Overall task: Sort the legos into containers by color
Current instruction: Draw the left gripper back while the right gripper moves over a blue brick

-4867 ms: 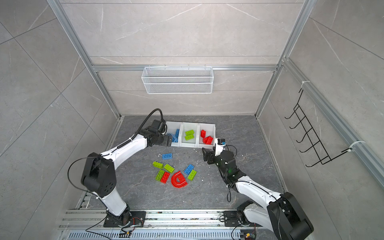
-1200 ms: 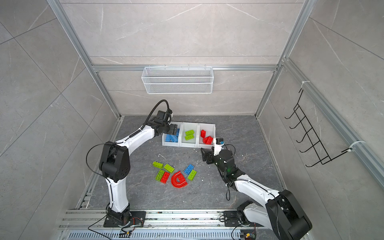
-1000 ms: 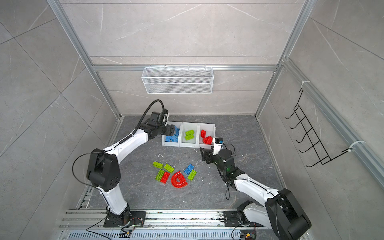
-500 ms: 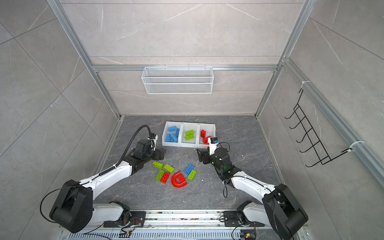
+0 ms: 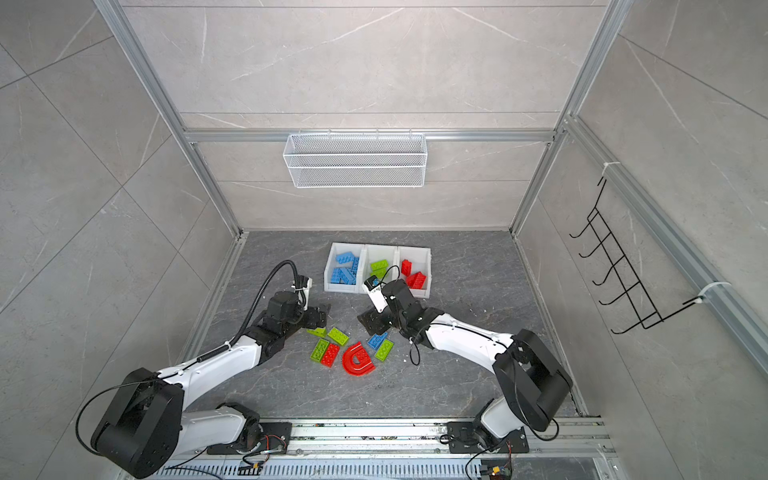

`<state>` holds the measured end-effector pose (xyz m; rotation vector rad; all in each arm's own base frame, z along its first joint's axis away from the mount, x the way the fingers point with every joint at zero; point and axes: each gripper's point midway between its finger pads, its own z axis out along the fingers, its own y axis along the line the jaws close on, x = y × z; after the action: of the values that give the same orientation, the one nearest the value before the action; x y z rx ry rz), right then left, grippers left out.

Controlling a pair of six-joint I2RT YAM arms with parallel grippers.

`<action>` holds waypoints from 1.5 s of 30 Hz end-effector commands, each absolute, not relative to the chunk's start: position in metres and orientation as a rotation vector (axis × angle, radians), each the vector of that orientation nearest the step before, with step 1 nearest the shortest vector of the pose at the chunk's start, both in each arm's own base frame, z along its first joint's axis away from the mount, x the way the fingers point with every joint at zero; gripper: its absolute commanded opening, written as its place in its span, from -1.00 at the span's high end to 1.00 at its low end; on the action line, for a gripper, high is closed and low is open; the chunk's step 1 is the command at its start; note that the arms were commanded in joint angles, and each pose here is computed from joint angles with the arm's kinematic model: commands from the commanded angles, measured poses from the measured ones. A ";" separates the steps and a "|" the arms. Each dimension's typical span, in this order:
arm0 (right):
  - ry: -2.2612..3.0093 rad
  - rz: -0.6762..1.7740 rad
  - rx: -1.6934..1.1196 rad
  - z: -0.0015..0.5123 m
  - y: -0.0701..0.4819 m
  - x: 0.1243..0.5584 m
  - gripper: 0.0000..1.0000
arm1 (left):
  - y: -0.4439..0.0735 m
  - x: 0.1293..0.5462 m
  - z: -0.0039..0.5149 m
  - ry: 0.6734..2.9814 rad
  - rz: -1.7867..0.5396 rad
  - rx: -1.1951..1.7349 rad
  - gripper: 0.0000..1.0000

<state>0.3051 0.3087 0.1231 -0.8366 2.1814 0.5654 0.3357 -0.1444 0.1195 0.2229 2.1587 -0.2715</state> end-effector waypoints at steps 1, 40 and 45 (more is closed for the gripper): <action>2.314 0.495 -0.965 0.101 0.299 0.290 -0.58 | -0.136 0.338 0.151 2.044 -0.275 0.142 -0.91; 2.670 0.131 -1.246 0.025 0.285 0.264 -0.97 | -0.121 0.335 0.155 2.042 -0.210 0.093 -0.95; 2.677 0.098 -1.235 0.017 0.285 0.268 -0.95 | -0.122 0.335 0.156 2.040 -0.218 0.093 -0.95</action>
<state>0.2622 0.2868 0.0181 -1.2189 2.6843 0.1598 0.3327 -0.1258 0.1428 0.1158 2.0811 -0.2268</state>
